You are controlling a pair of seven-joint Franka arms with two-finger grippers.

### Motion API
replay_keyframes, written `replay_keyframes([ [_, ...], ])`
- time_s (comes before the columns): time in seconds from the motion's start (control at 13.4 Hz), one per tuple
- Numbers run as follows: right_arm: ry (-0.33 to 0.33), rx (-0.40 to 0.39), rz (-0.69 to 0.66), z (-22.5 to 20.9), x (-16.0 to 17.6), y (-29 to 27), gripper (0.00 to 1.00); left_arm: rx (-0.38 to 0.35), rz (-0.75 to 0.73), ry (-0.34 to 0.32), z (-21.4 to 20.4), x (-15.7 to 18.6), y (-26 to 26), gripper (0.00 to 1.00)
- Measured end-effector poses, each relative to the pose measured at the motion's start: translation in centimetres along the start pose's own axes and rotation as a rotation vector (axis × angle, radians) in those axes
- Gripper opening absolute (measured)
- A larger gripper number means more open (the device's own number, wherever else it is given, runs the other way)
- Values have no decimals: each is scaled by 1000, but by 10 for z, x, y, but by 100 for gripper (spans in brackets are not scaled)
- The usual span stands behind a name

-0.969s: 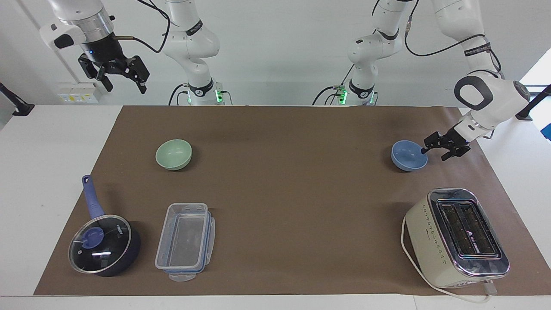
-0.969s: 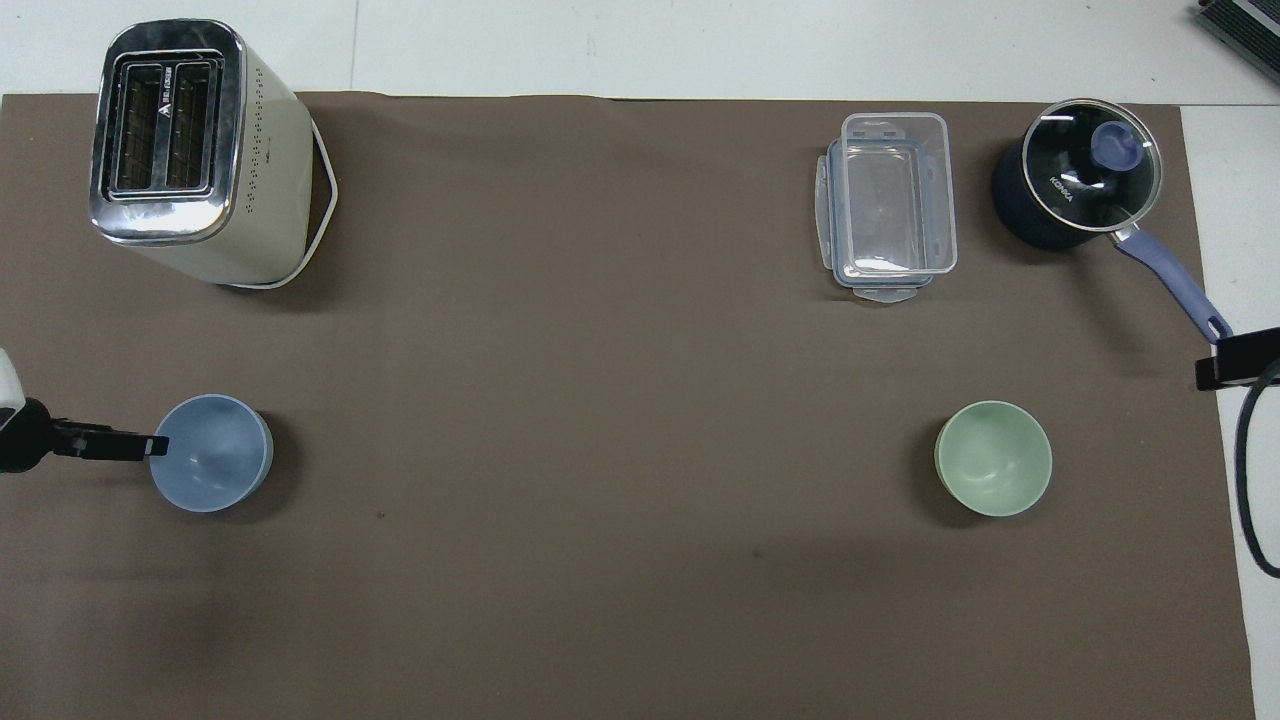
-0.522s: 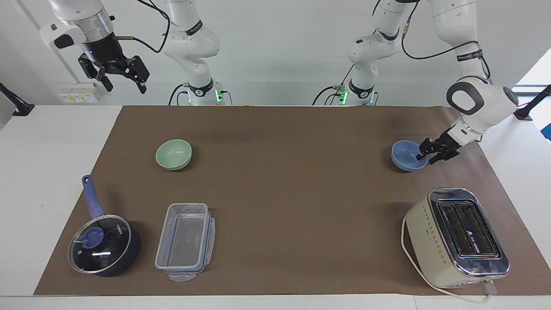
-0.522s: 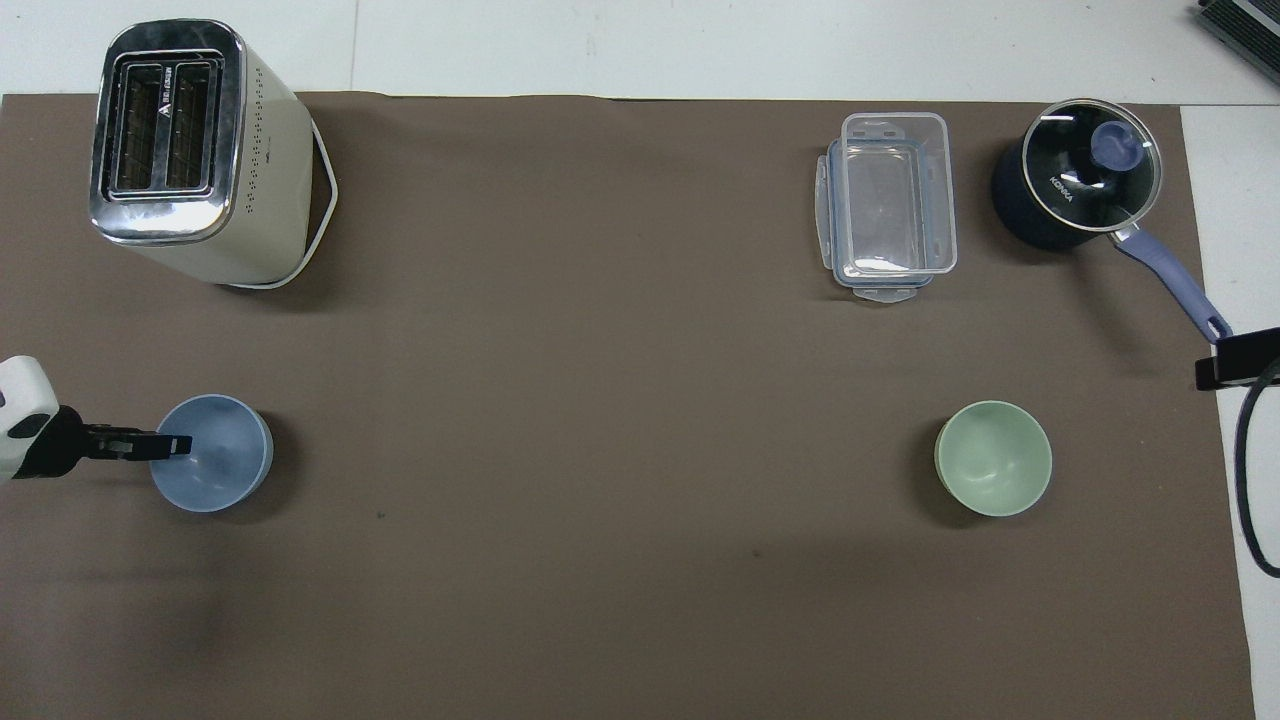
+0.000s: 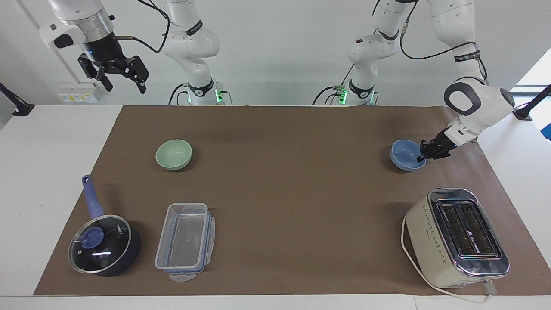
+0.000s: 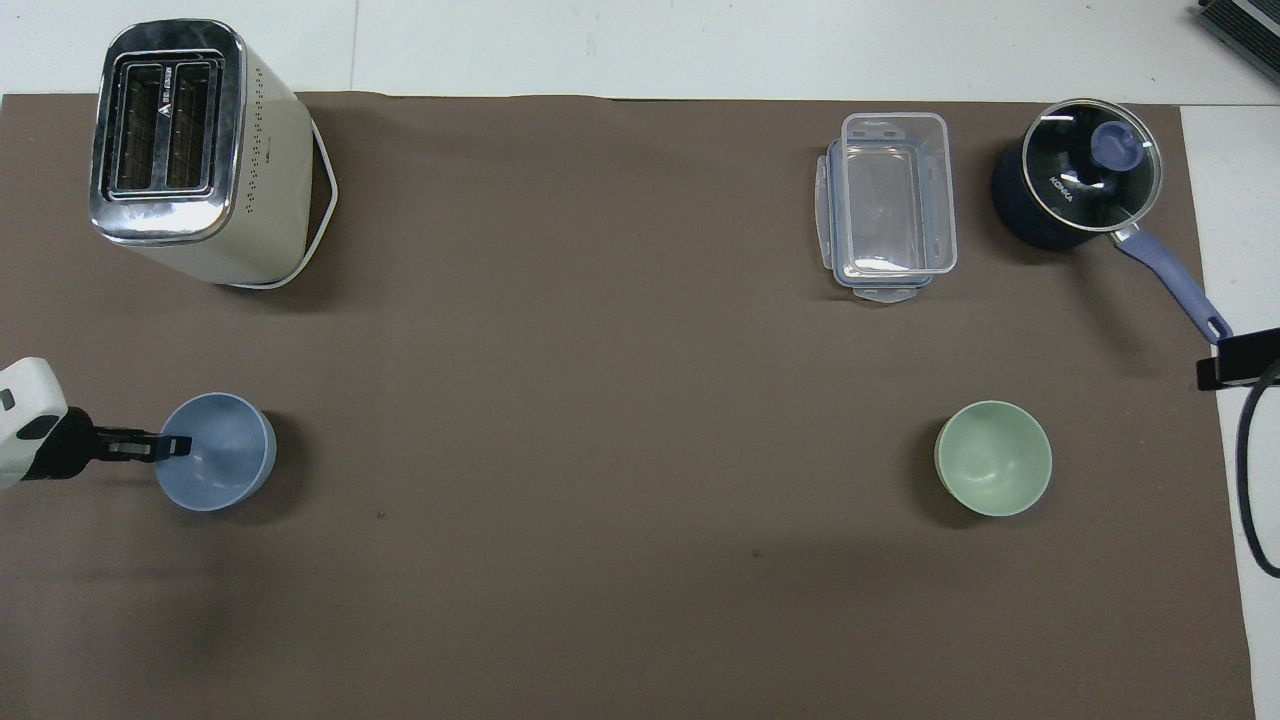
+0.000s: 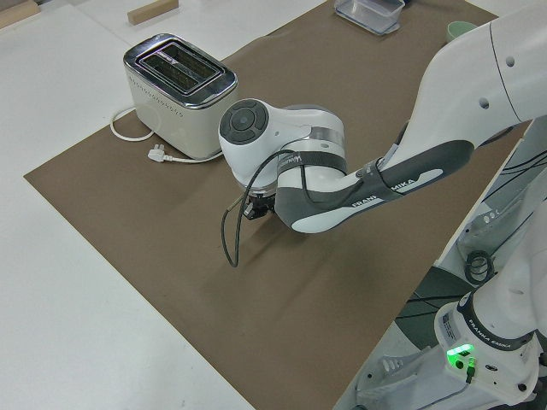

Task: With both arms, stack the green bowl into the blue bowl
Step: 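Grip the blue bowl rim and slide it toward the table center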

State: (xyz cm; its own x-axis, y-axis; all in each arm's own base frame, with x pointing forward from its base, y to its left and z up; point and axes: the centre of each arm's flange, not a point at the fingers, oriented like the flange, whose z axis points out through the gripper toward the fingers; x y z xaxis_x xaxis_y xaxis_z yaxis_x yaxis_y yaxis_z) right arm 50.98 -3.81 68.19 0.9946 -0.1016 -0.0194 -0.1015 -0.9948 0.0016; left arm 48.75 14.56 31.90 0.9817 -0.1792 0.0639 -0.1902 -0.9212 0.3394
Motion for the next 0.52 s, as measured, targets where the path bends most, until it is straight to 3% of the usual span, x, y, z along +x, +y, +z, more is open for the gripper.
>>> replay_keyframes([
  [0.22,-1,0,0,1,-1,0,100,-15,19,-2,-17,7,33,4],
  [0.52,-3,0,2,1,-2,1,100,-13,-13,-28,-10,36,126,4],
])
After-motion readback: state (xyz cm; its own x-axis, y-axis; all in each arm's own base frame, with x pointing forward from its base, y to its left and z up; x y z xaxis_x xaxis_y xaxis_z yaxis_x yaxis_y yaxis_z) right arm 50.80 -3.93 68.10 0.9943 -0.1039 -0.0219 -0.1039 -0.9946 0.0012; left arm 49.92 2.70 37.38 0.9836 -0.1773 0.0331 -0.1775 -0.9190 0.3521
